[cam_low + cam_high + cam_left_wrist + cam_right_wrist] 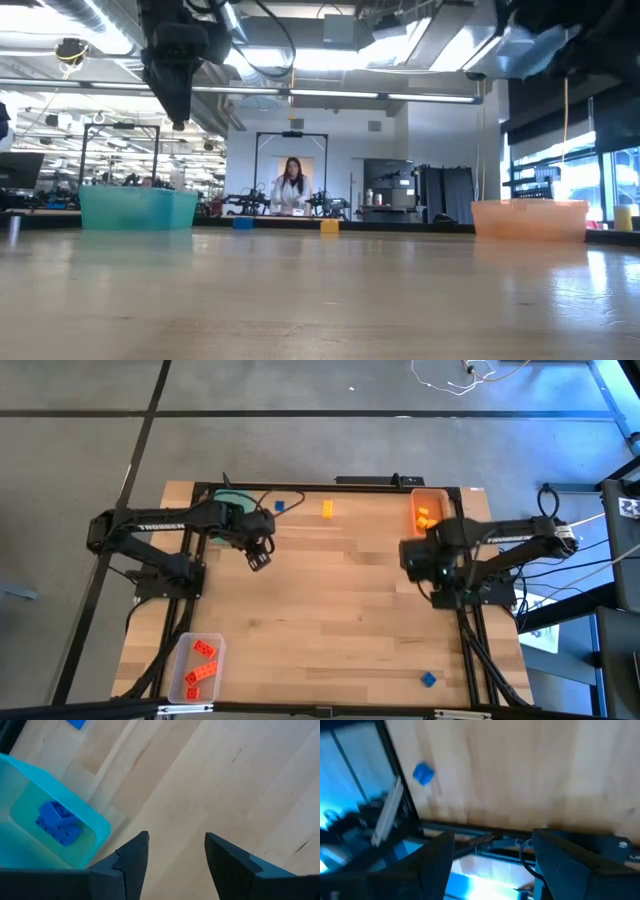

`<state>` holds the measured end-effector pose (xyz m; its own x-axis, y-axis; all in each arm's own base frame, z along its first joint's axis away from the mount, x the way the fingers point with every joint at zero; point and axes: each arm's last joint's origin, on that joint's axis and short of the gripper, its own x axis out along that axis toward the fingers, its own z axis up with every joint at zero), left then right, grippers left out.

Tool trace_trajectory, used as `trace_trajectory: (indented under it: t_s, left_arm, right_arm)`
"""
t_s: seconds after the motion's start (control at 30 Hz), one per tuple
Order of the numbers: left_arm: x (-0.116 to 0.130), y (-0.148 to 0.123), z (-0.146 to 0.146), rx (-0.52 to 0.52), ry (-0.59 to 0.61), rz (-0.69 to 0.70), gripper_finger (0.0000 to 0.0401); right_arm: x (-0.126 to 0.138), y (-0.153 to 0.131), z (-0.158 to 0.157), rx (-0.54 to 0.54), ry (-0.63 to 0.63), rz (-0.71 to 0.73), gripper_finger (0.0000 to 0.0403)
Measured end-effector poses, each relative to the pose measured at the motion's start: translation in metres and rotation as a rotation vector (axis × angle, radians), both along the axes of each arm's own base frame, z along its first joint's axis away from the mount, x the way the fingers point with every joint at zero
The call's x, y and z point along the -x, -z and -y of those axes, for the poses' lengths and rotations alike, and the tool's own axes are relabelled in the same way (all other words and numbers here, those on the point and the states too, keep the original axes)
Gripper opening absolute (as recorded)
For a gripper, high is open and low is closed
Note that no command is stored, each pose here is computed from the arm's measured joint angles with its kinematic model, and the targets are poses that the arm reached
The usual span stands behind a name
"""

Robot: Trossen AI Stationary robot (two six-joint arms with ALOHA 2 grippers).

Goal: Sort & place blocks by color
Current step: Put the blue game piece into the blue bin

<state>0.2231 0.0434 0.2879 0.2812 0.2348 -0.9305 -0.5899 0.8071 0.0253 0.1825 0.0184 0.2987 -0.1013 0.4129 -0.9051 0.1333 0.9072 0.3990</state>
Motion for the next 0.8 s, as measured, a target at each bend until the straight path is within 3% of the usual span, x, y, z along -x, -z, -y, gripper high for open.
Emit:
trace_trajectory:
  t_s: [0.2, 0.37, 0.7, 0.8]
  left_arm:
    - [-0.001, -0.001, -0.009, 0.023, 0.015, 0.03, 0.0185]
    - [-0.001, -0.001, -0.01, 0.016, 0.033, 0.03, 0.0185]
    - [-0.004, -0.002, -0.01, 0.015, 0.065, 0.051, 0.0185]
    - [-0.004, -0.002, -0.009, 0.039, 0.076, 0.059, 0.0185]
  right_arm:
    - [0.007, 0.0, -0.044, -0.006, -0.248, 0.026, 0.0266]
    - [0.009, 0.004, -0.079, -0.052, -0.437, 0.162, 0.0266]
    - [0.014, 0.033, -0.132, -0.152, -0.582, 0.36, 0.0266]
    - [0.019, 0.047, -0.143, -0.161, -0.607, 0.352, 0.0266]
